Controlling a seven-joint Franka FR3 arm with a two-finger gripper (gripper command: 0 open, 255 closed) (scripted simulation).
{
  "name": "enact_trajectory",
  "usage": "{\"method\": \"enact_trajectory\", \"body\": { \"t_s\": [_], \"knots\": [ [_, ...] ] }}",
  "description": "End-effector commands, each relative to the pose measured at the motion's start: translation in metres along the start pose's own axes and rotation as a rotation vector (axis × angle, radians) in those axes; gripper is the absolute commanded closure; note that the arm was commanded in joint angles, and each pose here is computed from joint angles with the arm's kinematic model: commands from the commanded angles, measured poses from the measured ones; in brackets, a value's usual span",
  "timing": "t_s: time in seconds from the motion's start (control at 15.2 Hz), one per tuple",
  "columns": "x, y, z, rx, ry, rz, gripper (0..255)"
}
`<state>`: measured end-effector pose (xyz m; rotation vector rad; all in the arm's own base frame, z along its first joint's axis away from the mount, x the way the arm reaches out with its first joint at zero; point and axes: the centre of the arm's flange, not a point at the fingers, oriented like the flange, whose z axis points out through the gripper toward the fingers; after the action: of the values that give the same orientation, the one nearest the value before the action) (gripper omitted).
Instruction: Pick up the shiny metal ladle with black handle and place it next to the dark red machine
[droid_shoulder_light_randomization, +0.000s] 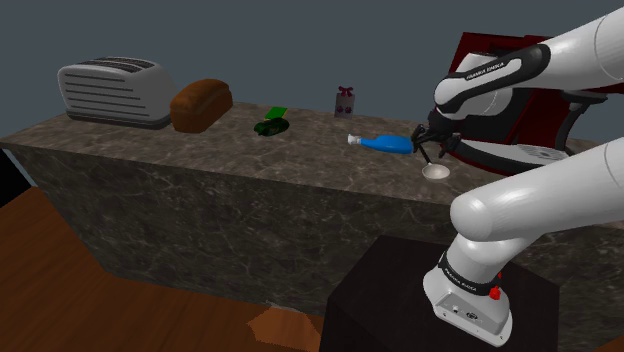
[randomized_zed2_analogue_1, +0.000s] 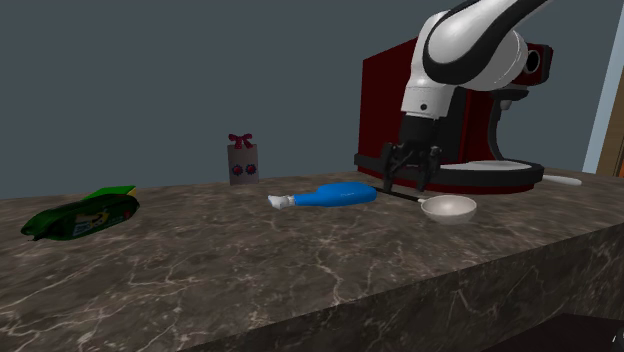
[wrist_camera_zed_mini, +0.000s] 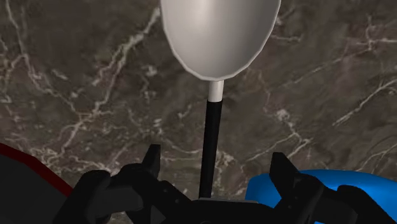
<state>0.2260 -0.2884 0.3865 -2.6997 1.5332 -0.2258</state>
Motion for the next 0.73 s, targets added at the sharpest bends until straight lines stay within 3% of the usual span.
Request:
{"method": "enact_trajectory", "body": {
  "t_s": [0.0, 0.13, 0.66],
  "knots": [
    [-0.001, -0.001, -0.020, 0.000, -0.001, 0.000, 0],
    [-0.001, -0.001, -0.043, 0.000, -0.001, 0.000, 0],
    [-0.001, -0.001, -0.043, 0.000, -0.001, 0.000, 0]
  ]
}}
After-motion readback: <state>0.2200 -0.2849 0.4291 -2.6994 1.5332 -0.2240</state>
